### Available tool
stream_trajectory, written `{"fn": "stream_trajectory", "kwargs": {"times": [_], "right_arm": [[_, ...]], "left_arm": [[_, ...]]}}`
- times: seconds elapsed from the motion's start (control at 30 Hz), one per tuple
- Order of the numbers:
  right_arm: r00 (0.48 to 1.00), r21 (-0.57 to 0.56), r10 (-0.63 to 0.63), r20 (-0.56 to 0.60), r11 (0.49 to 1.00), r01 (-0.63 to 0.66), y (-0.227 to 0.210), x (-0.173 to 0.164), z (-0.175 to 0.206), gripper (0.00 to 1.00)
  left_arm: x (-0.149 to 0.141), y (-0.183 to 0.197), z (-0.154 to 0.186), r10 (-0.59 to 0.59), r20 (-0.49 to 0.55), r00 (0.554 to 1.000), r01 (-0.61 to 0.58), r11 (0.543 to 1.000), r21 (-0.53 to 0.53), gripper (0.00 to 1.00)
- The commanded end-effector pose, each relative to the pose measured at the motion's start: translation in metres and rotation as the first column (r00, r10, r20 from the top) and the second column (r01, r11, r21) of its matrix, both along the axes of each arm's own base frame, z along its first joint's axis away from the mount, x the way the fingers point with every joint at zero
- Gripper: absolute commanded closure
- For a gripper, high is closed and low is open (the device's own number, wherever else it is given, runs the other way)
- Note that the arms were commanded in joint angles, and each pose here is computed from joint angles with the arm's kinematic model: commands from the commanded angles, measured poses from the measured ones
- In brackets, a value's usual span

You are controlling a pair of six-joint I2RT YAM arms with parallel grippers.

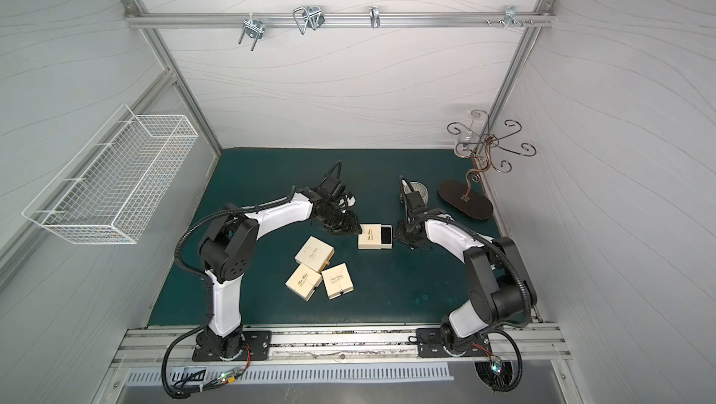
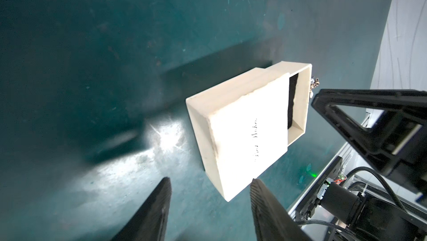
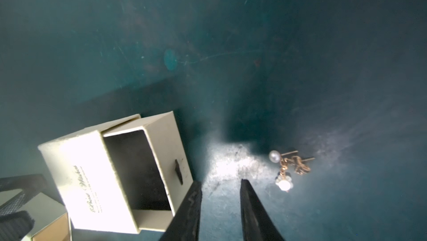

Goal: Take out the earrings from the drawer-style jewelry box
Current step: Close the drawer of the jewelry box.

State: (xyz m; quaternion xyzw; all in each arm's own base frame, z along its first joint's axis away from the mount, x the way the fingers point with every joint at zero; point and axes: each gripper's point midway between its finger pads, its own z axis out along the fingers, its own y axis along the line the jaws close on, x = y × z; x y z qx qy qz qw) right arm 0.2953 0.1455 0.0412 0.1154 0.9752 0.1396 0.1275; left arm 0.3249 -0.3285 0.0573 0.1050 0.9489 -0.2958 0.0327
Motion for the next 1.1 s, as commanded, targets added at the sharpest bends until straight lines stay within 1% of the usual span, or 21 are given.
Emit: {"fn": "stream_trajectory", "kwargs": {"times": [0.0,0.13,0.3,0.47,0.6,0.7,0.8,0.9,1.0,1.07], "right_arm": [[0.998,0.045,0.053,-0.020,0.998,-0.053,0.019,0.001,-0.003,0.69],[0.990,0.056,0.136,-0.032,0.989,-0.134,0.046,0.000,-0.007,0.69],[0.975,0.079,0.221,-0.016,0.973,-0.219,0.076,0.002,-0.003,0.69],[0.970,0.115,0.242,-0.009,0.964,-0.239,0.088,0.010,-0.003,0.69],[0.968,0.172,0.253,0.005,0.953,-0.250,0.105,0.022,0.003,0.69],[0.966,0.185,0.257,0.007,0.949,-0.253,0.115,0.033,0.005,0.69],[0.969,0.194,0.246,0.020,0.950,-0.245,0.124,0.048,0.008,0.69],[0.971,0.192,0.232,0.054,0.952,-0.238,0.133,0.069,0.015,0.69],[0.976,0.171,0.203,0.080,0.962,-0.214,0.135,0.090,0.019,0.68],[0.980,0.125,0.182,0.085,0.973,-0.192,0.129,0.097,0.022,0.68]], "left_arm": [[0.006,-0.014,-0.002,-0.016,-0.015,1.000,0.015,0.999,-0.030,0.43],[0.003,-0.019,-0.016,-0.026,-0.064,0.998,0.024,0.999,-0.022,0.45],[0.002,-0.020,-0.015,-0.034,-0.059,0.998,0.033,0.999,-0.022,0.45],[0.002,-0.017,-0.013,-0.033,-0.045,0.998,0.032,0.999,-0.010,0.46],[0.006,-0.017,-0.013,-0.031,-0.036,0.999,0.031,1.000,-0.001,0.46],[0.013,-0.017,-0.011,-0.018,-0.039,0.999,0.018,1.000,0.000,0.46],[0.029,-0.014,-0.009,0.033,-0.034,0.999,-0.032,0.999,0.005,0.46],[0.055,-0.004,-0.011,0.105,0.002,0.995,-0.105,0.994,0.044,0.47],[0.085,0.013,-0.014,0.192,0.048,0.980,-0.195,0.976,0.094,0.47],[0.099,0.023,-0.009,0.237,0.085,0.968,-0.246,0.964,0.104,0.44]]}}
